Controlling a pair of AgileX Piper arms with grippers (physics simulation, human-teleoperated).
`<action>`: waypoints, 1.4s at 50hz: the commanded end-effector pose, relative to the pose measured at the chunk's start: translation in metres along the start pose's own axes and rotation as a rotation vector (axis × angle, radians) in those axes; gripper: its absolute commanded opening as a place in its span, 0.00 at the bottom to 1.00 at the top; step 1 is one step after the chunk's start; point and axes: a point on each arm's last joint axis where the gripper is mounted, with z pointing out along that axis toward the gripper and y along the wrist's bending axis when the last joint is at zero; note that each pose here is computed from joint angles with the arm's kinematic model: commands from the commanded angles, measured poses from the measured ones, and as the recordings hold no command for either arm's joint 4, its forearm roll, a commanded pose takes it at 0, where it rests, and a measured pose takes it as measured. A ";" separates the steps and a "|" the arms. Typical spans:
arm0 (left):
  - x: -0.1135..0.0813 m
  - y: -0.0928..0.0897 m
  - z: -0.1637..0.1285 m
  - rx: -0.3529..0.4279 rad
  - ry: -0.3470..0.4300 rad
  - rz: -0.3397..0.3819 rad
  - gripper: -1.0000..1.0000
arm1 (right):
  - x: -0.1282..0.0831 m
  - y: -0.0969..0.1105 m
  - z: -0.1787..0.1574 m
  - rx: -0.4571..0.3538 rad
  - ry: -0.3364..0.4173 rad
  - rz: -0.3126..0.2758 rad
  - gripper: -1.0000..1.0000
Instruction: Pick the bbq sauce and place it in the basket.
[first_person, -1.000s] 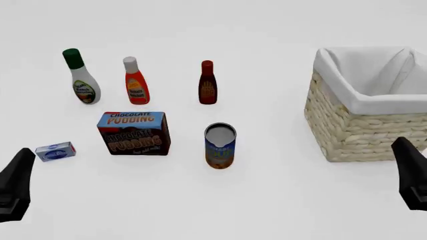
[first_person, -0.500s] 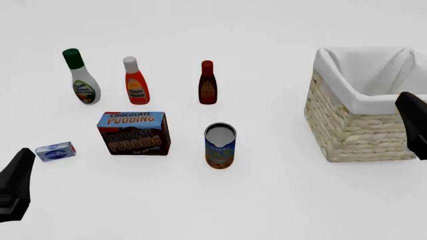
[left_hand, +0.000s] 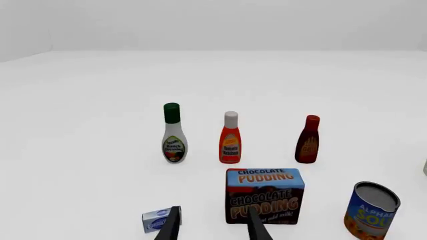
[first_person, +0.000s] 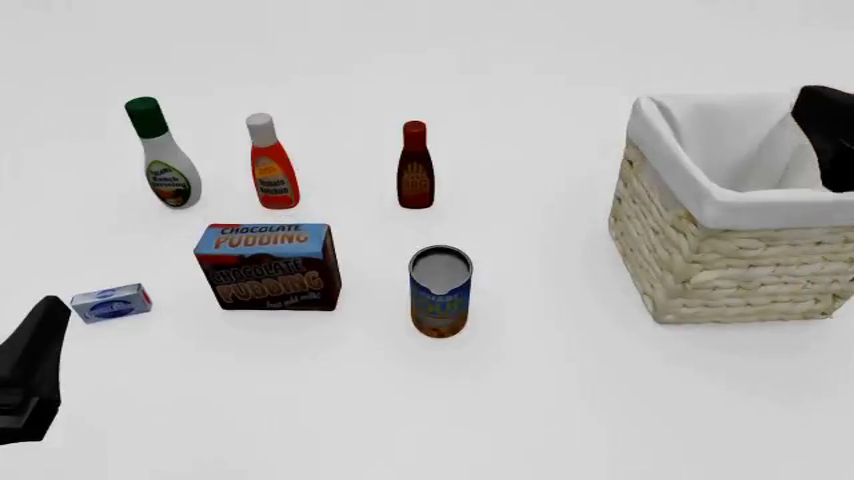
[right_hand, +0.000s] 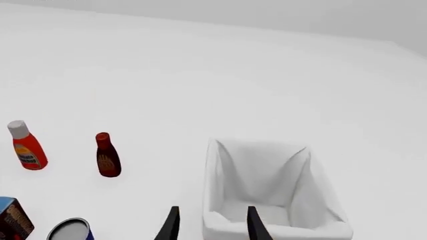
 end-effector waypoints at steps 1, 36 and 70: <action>0.000 0.000 0.000 0.000 0.000 0.000 1.00 | -0.034 0.002 0.037 -0.027 0.020 0.003 1.00; 0.000 0.000 0.000 0.000 0.000 0.000 1.00 | -0.086 0.045 0.137 -0.190 0.047 -0.031 1.00; 0.000 0.000 0.000 0.000 0.000 0.000 1.00 | -0.105 0.116 0.205 -0.349 0.073 -0.036 1.00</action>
